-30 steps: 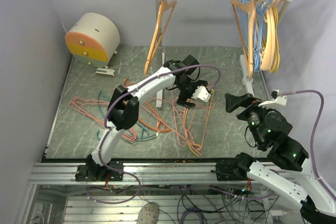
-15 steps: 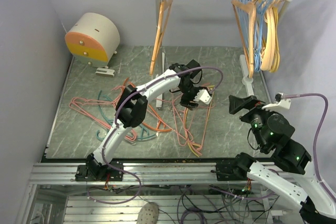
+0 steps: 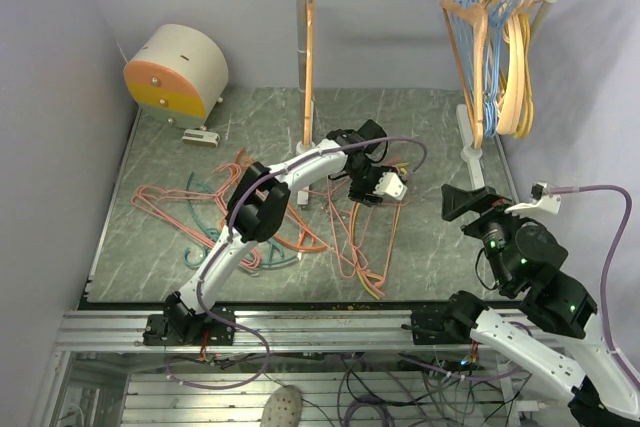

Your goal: Organize the hangers

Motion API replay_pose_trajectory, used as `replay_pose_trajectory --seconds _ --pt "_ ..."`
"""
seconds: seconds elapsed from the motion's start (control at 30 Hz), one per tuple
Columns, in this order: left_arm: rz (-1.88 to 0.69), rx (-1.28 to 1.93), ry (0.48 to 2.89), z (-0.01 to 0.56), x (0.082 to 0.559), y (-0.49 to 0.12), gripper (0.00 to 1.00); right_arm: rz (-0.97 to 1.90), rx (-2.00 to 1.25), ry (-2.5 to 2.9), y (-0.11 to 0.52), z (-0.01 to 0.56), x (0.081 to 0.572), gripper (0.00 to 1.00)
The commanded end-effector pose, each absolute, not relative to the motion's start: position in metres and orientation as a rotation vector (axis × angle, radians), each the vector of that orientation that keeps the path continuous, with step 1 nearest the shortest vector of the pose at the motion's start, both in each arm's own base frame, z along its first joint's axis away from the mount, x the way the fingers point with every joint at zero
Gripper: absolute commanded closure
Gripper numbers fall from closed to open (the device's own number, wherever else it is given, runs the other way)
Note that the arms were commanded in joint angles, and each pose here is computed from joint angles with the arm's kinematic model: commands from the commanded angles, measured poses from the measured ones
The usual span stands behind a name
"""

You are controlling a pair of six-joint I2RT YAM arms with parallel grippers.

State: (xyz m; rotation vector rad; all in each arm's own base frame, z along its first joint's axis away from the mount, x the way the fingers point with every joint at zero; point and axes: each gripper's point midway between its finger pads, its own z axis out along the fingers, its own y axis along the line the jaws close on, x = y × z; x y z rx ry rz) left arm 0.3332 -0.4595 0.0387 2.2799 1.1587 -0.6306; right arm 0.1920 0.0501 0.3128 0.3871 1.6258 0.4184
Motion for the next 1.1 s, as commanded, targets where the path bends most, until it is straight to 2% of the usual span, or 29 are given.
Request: replay_pose_trajectory --seconds 0.0,0.07,0.2,0.27,0.33,0.37,0.53,0.87,1.07 --pt "-0.586 2.268 1.16 0.025 0.344 -0.466 0.33 0.41 0.425 1.606 0.04 0.312 0.188 0.02" --pt "-0.577 2.286 1.162 0.019 0.344 -0.463 0.35 0.412 0.428 1.601 0.039 0.313 0.187 0.02" --pt "-0.558 2.31 1.172 0.012 0.344 -0.457 0.49 0.411 0.431 1.594 0.037 0.315 0.187 0.02" --pt "-0.554 2.321 1.174 0.01 0.342 -0.455 0.63 0.41 0.43 1.594 0.038 0.314 0.187 0.02" --pt "-0.549 2.316 1.182 0.01 0.342 -0.455 0.89 0.408 0.429 1.593 0.038 0.314 0.188 0.02" --pt "-0.552 2.304 1.19 0.012 0.341 -0.456 0.92 0.408 0.429 1.594 0.039 0.313 0.189 0.02" --pt "-0.559 2.268 1.145 0.041 0.336 -0.46 0.93 0.397 0.443 1.606 0.038 0.308 0.19 0.02" --pt "-0.552 2.155 1.078 0.134 0.317 -0.468 0.93 0.429 0.507 1.654 0.037 0.279 0.183 0.03" --pt "-0.502 2.115 1.051 0.175 0.31 -0.47 0.93 0.503 0.411 1.779 0.077 0.25 0.191 0.02"
